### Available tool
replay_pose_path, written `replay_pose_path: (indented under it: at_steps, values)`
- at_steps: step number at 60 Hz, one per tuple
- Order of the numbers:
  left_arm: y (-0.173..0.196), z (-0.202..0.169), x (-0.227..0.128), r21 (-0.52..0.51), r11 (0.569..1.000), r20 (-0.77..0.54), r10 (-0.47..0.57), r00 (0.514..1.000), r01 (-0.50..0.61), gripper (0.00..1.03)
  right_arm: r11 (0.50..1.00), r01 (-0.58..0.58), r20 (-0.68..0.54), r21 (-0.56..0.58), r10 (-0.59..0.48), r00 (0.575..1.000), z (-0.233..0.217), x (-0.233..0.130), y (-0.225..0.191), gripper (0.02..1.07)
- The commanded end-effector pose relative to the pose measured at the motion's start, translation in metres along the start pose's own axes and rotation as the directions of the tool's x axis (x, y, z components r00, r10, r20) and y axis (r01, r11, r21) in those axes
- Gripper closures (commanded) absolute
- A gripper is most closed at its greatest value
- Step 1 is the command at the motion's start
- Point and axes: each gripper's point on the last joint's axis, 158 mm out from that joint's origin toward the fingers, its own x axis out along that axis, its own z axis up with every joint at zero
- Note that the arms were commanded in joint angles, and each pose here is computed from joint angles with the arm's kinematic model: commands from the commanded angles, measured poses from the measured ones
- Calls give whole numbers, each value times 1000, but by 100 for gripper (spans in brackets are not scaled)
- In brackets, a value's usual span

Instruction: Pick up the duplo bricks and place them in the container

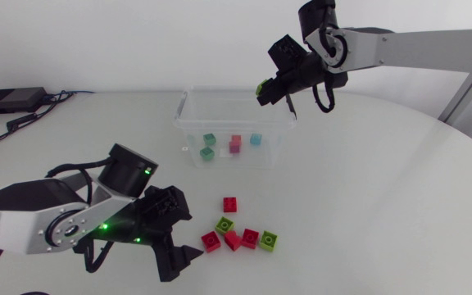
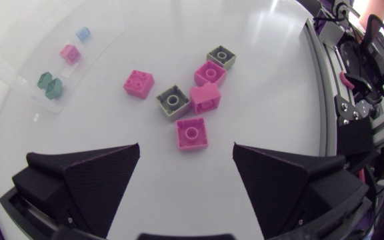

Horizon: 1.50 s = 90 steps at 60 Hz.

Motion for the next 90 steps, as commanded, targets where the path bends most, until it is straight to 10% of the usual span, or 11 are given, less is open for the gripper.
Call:
replay_pose_path:
  at_steps: [1, 7, 36, 47, 55, 90]
  values:
    - [-8, -12, 13, 20, 999, -37, -30, 999, 31, 6, 999, 21, -5, 27, -21, 1000, -2, 16, -11, 46]
    - [-5, -11, 25, 19, 999, -57, -38, 998, 39, 7, 999, 29, -11, 41, -28, 1000, -4, 16, -12, 17]
    - [8, 5, 59, 13, 999, -70, -30, 997, 31, 13, 999, -45, 2, 3, 45, 999, -60, -72, 48, 15]
    - [6, -6, 68, 0, 999, -100, -47, 994, 47, 36, 989, -135, -14, -58, 134, 991, -90, -99, 96, 15]
    - [8, -12, 68, -14, 999, -109, -46, 993, 44, 74, 971, -213, -51, -106, 209, 977, -112, -107, 129, 15]
    - [40, 14, 12, -39, 996, 17, 75, 997, -74, 76, 867, -439, -282, -236, 371, 885, -185, -41, 203, 15]
